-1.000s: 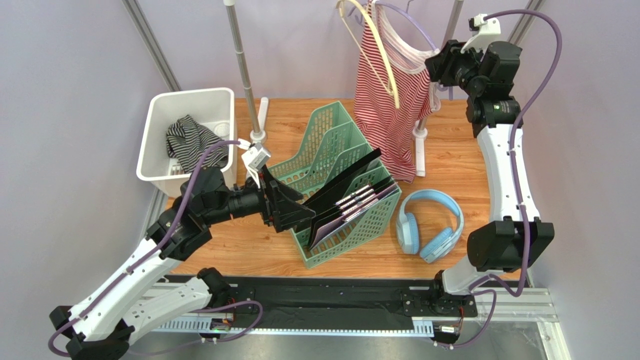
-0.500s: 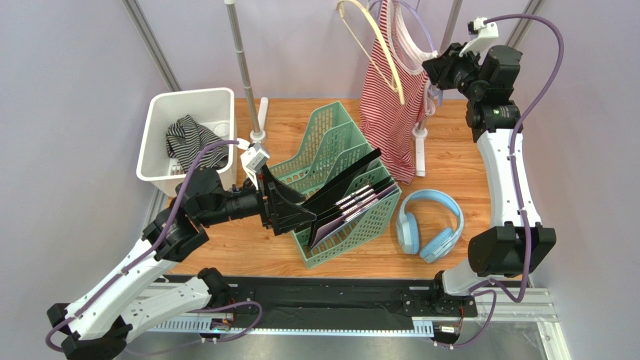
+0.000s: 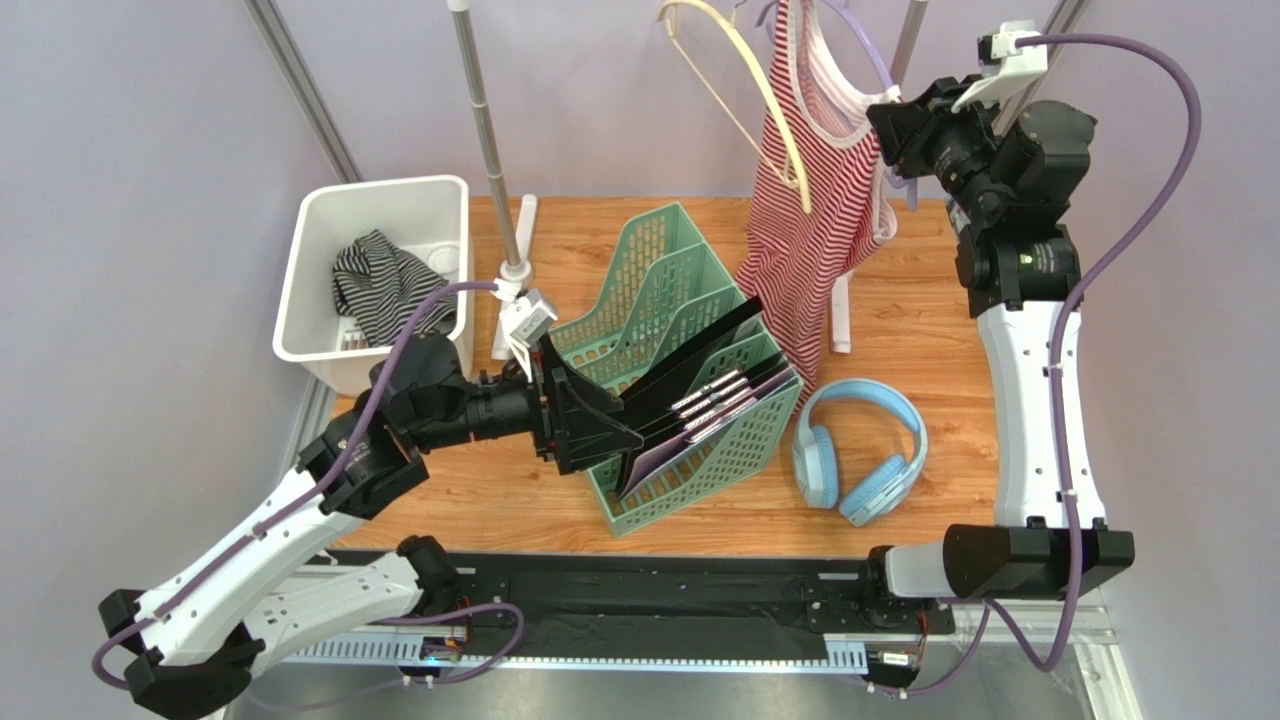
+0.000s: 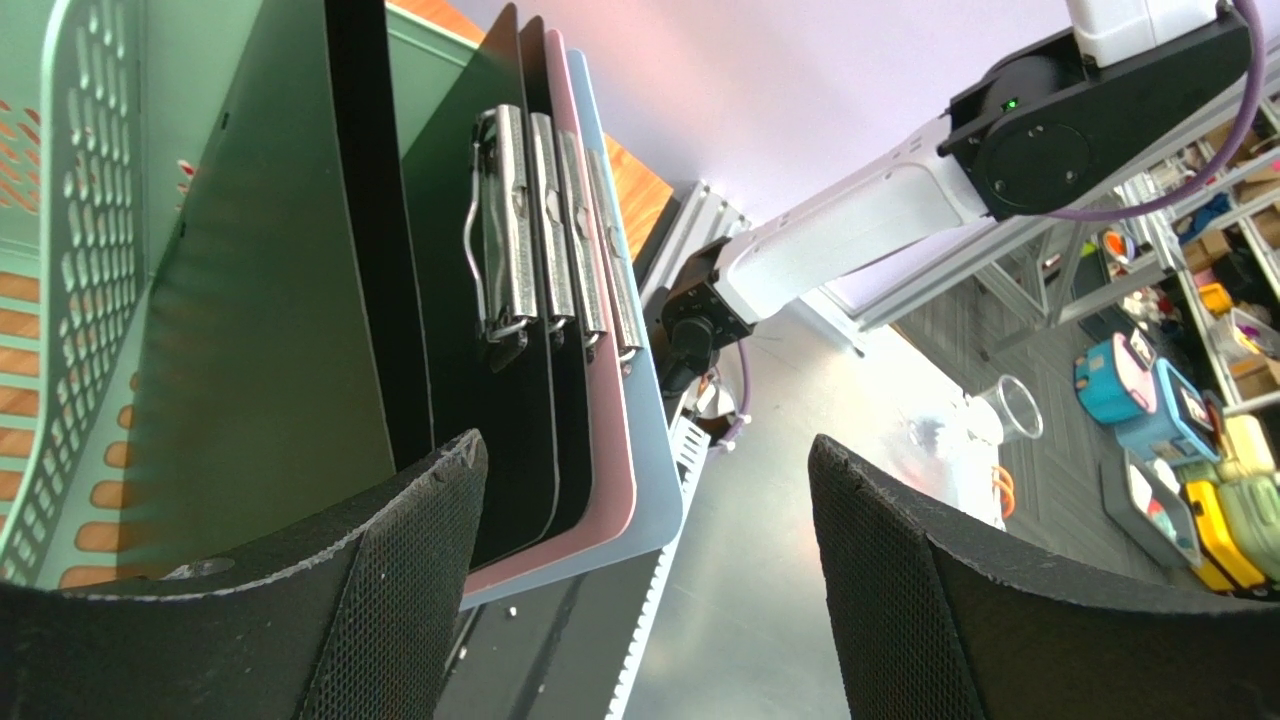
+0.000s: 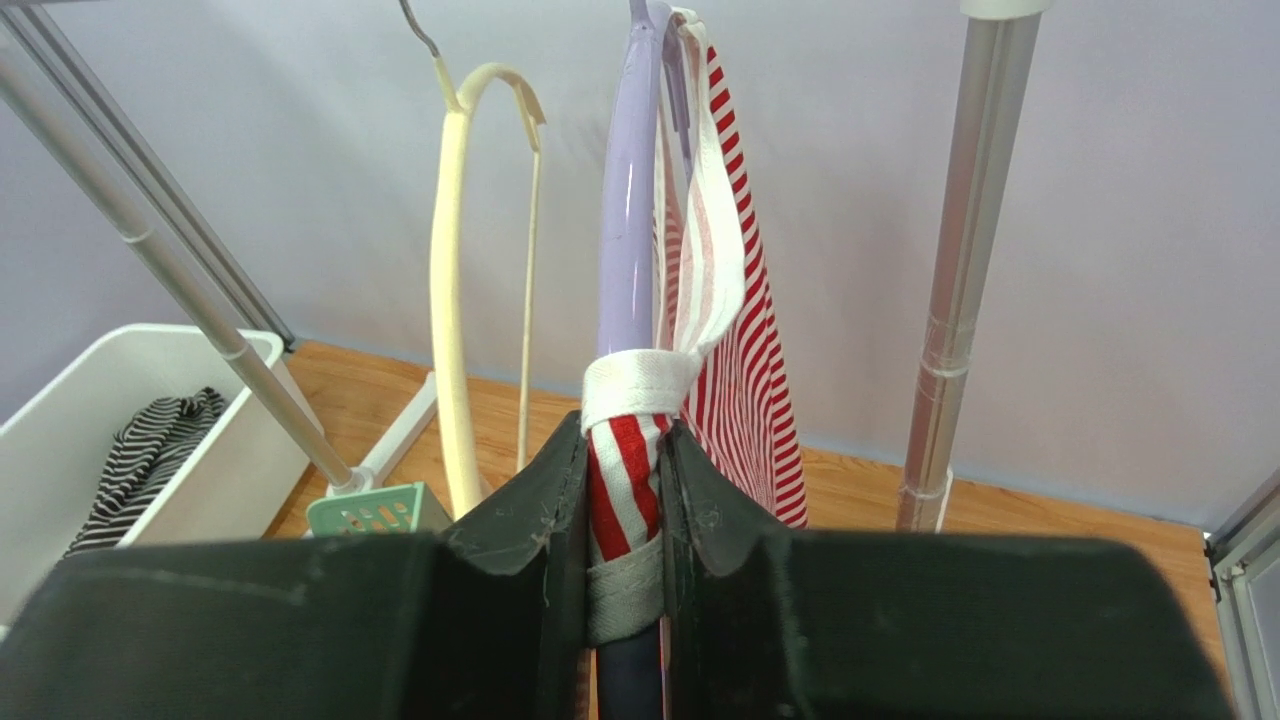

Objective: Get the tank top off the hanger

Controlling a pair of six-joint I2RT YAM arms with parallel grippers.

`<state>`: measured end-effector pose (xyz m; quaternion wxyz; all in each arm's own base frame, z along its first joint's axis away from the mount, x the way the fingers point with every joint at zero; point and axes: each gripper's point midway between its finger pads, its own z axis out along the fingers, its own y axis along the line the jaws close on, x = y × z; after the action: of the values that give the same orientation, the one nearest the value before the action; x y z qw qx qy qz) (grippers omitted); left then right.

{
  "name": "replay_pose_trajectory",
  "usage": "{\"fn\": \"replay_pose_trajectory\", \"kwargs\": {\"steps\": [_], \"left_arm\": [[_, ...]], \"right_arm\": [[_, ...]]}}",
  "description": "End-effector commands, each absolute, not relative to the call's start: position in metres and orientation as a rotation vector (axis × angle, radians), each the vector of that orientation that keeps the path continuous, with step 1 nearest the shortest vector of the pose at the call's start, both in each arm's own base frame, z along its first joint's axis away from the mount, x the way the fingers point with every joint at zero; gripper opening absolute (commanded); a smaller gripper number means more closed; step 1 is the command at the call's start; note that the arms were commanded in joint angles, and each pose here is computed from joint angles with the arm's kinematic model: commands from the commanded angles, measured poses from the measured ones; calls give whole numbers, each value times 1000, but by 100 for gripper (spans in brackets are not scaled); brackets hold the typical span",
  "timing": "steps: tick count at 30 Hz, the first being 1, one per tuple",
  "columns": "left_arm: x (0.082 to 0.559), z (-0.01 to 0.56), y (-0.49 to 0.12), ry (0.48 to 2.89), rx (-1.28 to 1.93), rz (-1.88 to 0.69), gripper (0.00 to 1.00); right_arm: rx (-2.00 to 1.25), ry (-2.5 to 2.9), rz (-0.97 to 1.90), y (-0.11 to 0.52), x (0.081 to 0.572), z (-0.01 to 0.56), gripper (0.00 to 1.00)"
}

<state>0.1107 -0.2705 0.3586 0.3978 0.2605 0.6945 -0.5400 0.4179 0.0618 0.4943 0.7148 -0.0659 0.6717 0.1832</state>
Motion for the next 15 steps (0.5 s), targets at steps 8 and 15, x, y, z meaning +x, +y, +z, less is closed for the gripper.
{"fn": "replay_pose_trajectory", "kwargs": {"steps": [8,15], "left_arm": [[100,399,-277,1646,685,-1421,83],[102,409,-297,1637,742,-1423,82]], "right_arm": [[-76,1321,387,55,371,559,0],[-31,1325,407,54,339,544,0]]}}
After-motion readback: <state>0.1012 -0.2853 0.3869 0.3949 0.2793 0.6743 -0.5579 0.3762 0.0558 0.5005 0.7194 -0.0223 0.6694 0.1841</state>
